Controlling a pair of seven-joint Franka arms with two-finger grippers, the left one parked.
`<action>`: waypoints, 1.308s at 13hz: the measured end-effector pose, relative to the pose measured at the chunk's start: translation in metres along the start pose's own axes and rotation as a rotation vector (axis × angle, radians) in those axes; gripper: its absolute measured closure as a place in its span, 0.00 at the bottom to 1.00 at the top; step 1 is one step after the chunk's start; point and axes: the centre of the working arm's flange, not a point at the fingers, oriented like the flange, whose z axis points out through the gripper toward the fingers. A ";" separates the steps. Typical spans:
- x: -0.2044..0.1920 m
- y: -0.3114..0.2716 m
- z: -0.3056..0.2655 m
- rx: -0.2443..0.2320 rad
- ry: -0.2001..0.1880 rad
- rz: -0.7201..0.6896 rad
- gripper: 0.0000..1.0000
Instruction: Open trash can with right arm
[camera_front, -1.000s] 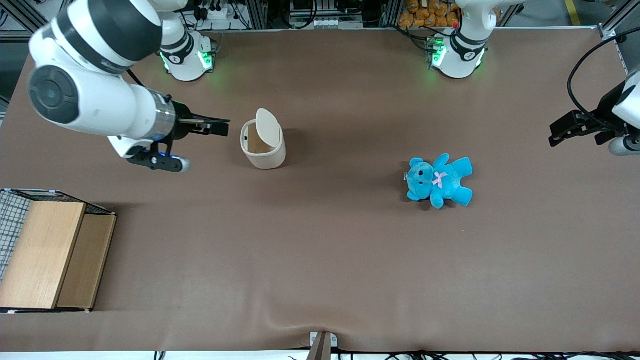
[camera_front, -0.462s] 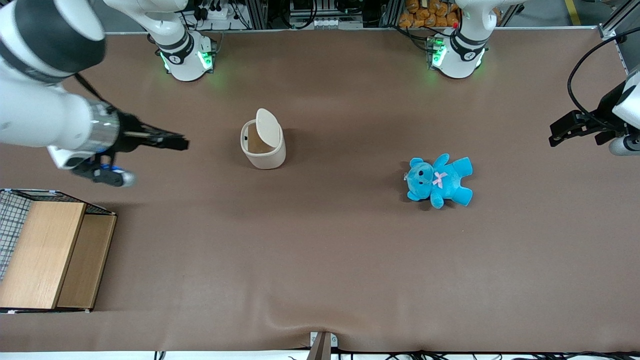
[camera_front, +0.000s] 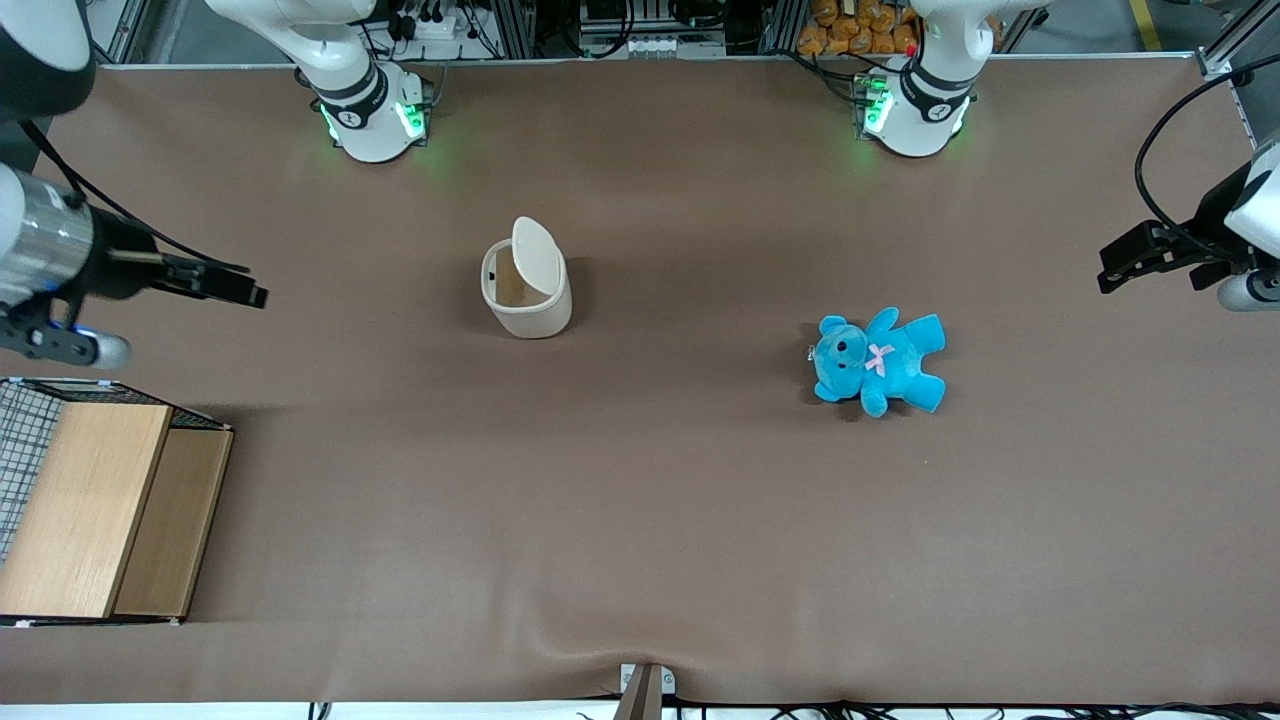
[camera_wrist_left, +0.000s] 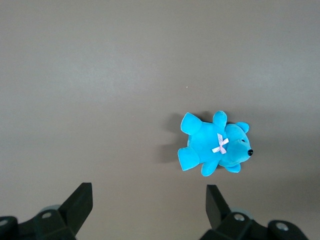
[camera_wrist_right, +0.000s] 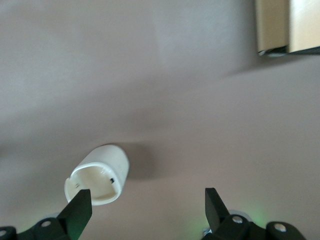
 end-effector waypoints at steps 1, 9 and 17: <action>-0.006 0.001 -0.009 -0.012 0.025 -0.008 0.00; -0.022 0.067 -0.021 -0.014 0.092 -0.075 0.00; -0.022 0.082 -0.026 -0.057 0.147 -0.139 0.00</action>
